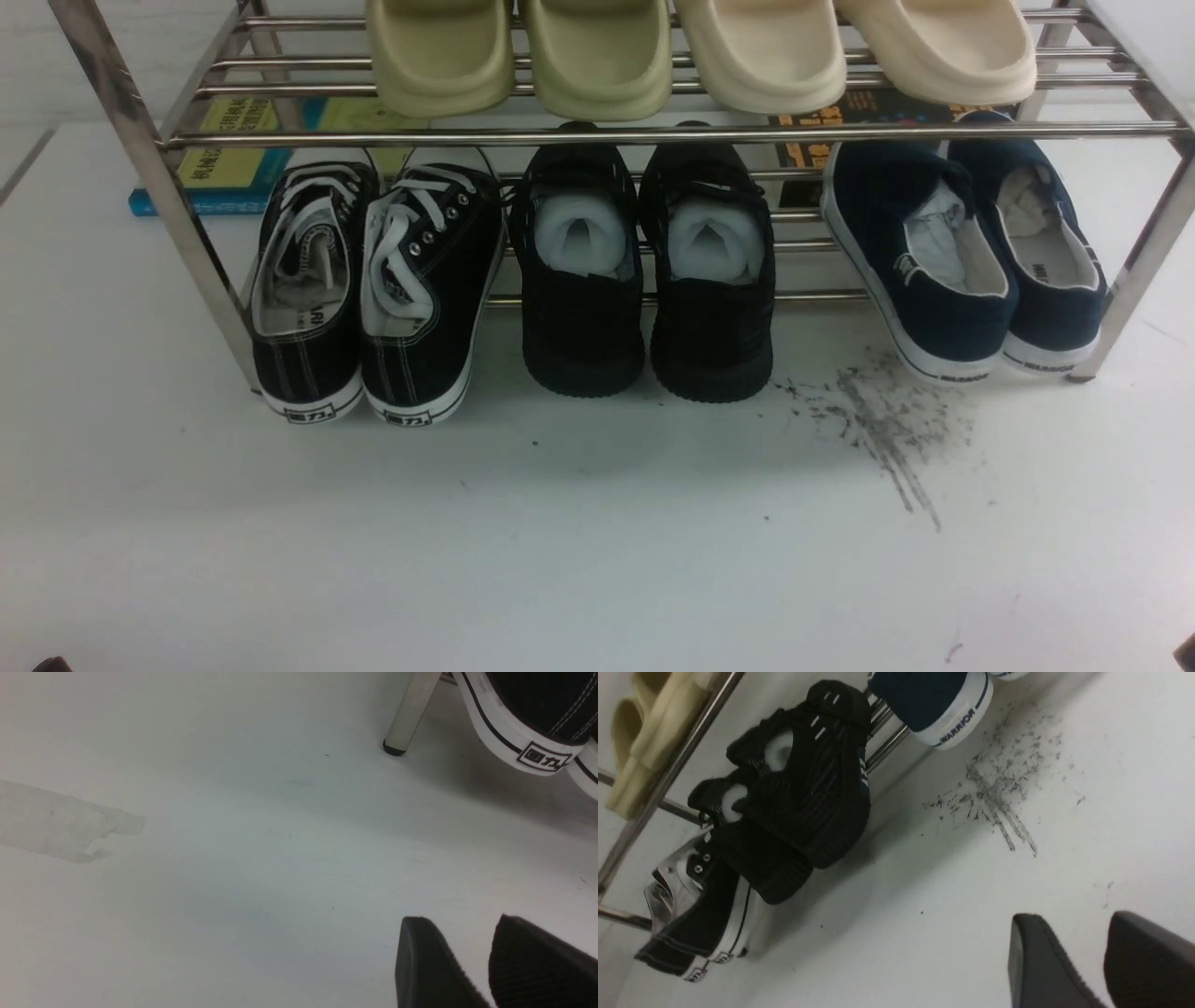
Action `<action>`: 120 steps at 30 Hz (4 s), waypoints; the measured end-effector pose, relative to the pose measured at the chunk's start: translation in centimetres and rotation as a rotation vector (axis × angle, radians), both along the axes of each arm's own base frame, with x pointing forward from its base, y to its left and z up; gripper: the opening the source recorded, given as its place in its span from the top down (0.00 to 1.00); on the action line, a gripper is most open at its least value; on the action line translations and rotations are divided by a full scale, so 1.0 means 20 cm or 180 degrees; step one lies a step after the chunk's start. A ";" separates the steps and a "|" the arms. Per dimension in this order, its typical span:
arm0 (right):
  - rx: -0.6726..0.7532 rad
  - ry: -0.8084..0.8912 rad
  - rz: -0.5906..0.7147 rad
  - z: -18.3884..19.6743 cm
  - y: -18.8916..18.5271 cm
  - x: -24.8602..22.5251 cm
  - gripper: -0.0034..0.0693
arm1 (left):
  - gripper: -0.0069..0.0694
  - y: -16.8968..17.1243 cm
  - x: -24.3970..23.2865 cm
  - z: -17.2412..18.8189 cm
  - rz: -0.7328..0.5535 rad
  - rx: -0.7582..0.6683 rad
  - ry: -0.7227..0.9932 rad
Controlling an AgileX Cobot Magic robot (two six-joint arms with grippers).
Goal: Take the shoes off the shelf with your hand on the white table.
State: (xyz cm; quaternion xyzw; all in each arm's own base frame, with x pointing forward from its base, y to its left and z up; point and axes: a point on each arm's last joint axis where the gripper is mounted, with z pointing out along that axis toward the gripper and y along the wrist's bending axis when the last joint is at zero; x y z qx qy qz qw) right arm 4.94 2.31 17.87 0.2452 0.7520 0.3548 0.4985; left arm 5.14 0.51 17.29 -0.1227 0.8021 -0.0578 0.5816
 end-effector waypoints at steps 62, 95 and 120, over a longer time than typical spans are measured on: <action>-0.3120 0.1212 0.1895 0.84 1.29 1.29 0.45 | 0.60 0.00 0.00 0.00 0.0001 -0.0002 -0.0003; -0.2549 0.1655 0.1678 0.43 1.23 1.66 0.47 | 0.60 0.00 0.00 0.00 0.0001 -0.0002 -0.0003; -0.2499 0.1824 0.2096 0.88 1.07 1.35 0.95 | 0.60 0.00 0.00 0.00 0.0001 -0.0002 -0.0003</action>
